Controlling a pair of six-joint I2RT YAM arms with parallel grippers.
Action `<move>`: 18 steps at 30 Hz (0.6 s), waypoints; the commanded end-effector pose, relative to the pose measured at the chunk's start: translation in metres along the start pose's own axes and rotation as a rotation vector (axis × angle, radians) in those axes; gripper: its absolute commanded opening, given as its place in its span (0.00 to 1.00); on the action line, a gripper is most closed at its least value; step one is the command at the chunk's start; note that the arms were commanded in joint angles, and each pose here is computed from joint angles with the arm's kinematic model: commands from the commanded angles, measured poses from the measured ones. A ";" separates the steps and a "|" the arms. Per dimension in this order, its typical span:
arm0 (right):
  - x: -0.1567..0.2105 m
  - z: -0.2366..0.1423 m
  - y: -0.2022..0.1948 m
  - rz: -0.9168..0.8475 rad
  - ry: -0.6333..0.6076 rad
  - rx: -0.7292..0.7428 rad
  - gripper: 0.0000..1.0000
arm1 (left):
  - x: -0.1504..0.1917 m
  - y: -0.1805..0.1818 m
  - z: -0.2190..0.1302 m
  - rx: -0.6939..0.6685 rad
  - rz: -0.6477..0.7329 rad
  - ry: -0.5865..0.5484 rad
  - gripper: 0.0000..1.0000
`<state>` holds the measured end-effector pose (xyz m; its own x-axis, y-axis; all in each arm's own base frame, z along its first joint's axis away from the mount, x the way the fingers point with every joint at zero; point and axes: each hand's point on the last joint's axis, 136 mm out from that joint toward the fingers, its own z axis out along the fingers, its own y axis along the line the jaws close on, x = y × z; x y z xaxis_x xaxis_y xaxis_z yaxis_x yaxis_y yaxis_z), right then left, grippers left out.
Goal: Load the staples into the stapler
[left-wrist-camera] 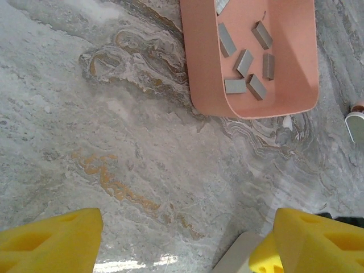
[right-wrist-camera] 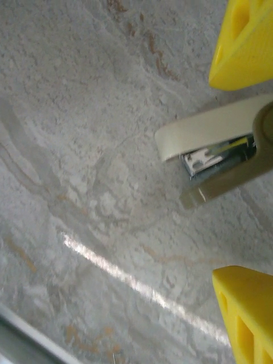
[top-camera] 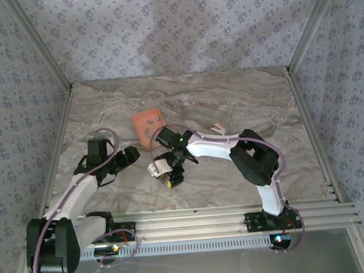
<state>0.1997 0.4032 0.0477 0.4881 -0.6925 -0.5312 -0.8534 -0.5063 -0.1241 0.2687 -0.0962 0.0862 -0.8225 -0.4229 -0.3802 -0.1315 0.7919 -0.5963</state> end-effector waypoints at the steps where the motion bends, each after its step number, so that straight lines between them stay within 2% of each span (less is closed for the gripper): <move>1: 0.002 0.005 0.003 -0.027 0.006 -0.057 0.80 | 0.000 -0.003 -0.001 0.032 -0.014 -0.008 0.79; 18: 0.022 0.023 0.014 -0.007 0.079 -0.159 0.50 | -0.003 -0.012 -0.008 0.070 -0.013 -0.018 0.78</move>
<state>0.2025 0.4030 0.0231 0.4931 -0.7196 -0.4889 -0.8373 -0.5451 -0.0421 0.2687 -0.0993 0.0906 -0.8180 -0.4329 -0.3787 -0.1191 0.7717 -0.6247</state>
